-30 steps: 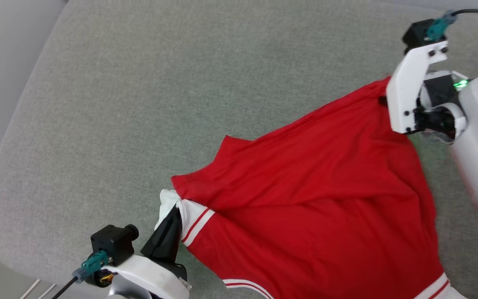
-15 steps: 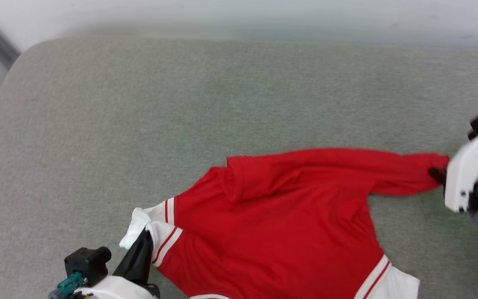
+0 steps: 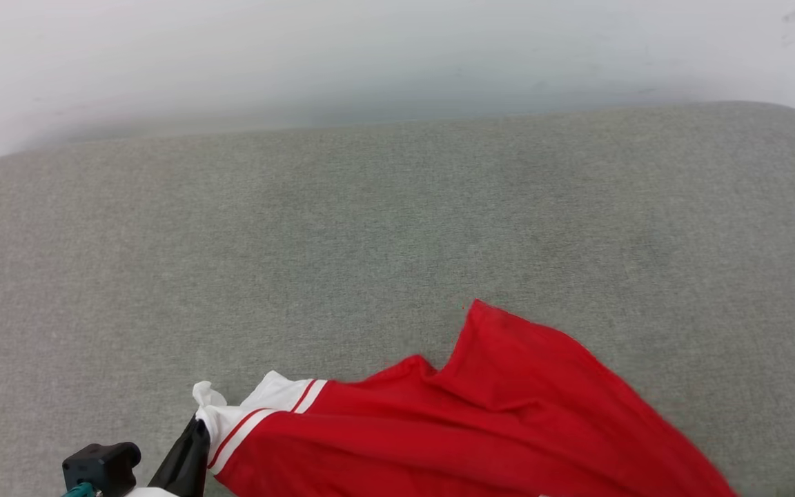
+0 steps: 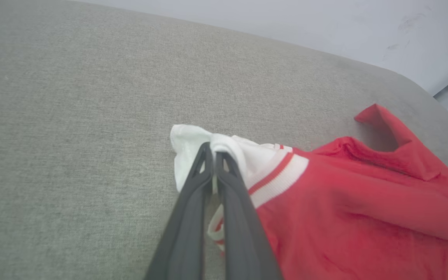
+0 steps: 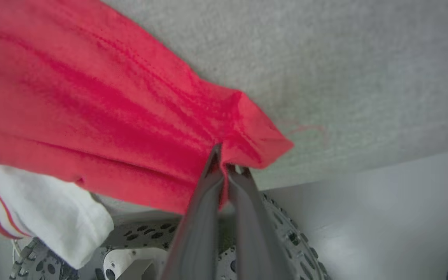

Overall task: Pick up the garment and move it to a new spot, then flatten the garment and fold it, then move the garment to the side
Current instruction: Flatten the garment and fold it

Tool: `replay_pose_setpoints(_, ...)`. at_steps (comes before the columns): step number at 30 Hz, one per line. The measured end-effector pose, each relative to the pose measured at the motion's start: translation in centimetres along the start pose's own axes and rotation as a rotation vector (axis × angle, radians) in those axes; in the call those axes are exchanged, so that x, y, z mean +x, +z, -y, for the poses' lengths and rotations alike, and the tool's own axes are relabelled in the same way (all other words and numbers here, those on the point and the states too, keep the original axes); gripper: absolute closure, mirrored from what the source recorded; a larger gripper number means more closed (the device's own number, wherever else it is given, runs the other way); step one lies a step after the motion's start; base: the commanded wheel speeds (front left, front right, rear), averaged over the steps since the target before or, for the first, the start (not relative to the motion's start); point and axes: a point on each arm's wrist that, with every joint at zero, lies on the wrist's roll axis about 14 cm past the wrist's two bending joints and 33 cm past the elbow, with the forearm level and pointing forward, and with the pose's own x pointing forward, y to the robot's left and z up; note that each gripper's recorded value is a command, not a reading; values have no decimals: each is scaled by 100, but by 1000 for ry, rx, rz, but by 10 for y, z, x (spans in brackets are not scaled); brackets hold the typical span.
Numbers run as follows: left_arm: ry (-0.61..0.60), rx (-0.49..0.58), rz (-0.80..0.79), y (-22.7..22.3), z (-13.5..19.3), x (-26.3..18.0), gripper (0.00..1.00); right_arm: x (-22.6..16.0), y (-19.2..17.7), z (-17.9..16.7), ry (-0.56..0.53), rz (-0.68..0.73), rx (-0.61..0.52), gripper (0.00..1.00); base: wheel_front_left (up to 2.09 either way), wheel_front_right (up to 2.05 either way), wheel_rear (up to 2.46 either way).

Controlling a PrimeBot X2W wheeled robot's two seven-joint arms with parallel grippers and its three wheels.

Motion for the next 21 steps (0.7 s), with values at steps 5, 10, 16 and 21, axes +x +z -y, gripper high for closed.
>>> replay_pose_setpoints(5,-9,5,-5,0,2,2,100,-16,-70,-8,-13,-116,127,100,0,0,0)
replay_pose_setpoints(10,-9,6,-12,-1,2,3,100,-23,-99,-13,-2,-168,171,100,0,0,0)
replay_pose_setpoints(16,-23,6,-11,1,6,4,100,-19,-43,-23,34,129,178,0,0,0,0)
replay_pose_setpoints(21,-28,7,6,5,10,2,100,-32,41,-26,29,501,124,0,0,0,0)
